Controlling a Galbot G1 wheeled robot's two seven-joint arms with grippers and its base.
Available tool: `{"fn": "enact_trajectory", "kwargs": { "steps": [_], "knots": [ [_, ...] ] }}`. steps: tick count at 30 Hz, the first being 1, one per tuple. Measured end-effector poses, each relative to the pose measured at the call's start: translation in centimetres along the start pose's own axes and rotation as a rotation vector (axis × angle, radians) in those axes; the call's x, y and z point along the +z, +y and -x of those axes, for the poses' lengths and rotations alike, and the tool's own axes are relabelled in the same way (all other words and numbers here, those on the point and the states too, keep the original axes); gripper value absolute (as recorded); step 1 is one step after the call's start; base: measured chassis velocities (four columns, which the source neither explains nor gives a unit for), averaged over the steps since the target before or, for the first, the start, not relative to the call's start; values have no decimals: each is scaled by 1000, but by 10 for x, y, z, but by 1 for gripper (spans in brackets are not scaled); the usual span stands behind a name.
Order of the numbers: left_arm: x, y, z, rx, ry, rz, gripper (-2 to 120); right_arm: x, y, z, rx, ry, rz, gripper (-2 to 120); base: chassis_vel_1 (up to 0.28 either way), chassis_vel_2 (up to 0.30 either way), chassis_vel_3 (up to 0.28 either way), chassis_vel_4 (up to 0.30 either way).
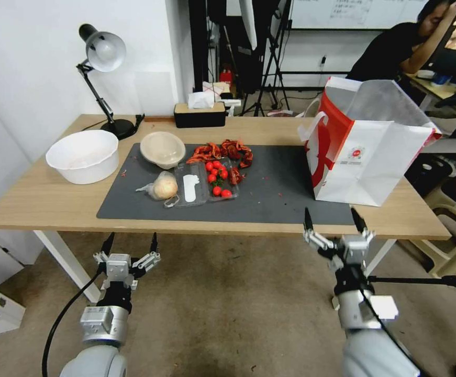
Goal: Pick up the trash from the table and place it into the takeout bag.
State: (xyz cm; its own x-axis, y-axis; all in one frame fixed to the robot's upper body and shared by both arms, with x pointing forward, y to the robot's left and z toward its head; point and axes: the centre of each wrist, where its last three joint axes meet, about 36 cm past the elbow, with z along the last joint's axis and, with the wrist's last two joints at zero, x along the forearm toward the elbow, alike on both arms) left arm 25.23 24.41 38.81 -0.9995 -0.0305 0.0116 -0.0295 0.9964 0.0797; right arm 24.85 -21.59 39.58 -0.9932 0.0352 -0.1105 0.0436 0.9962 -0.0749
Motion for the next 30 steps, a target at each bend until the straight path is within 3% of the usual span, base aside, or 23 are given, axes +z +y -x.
{"fn": "enact_trajectory", "kwargs": {
  "steps": [9, 20, 26, 30],
  "knots": [
    [0, -1, 1, 6, 0, -1, 100, 36, 5, -8, 2, 10, 48, 100, 0, 0, 0, 0],
    [-2, -4, 13, 27, -34, -18, 100, 39, 8, -6, 6, 13, 60, 100, 0, 0, 0, 0],
    [1, -2, 33, 65, -70, -26, 100, 39, 8, -4, 7, 11, 60, 100, 0, 0, 0, 0],
    [3, 6, 56, 131, -90, -51, 100, 40, 10, -2, 8, 11, 60, 100, 0, 0, 0, 0]
  ]
}}
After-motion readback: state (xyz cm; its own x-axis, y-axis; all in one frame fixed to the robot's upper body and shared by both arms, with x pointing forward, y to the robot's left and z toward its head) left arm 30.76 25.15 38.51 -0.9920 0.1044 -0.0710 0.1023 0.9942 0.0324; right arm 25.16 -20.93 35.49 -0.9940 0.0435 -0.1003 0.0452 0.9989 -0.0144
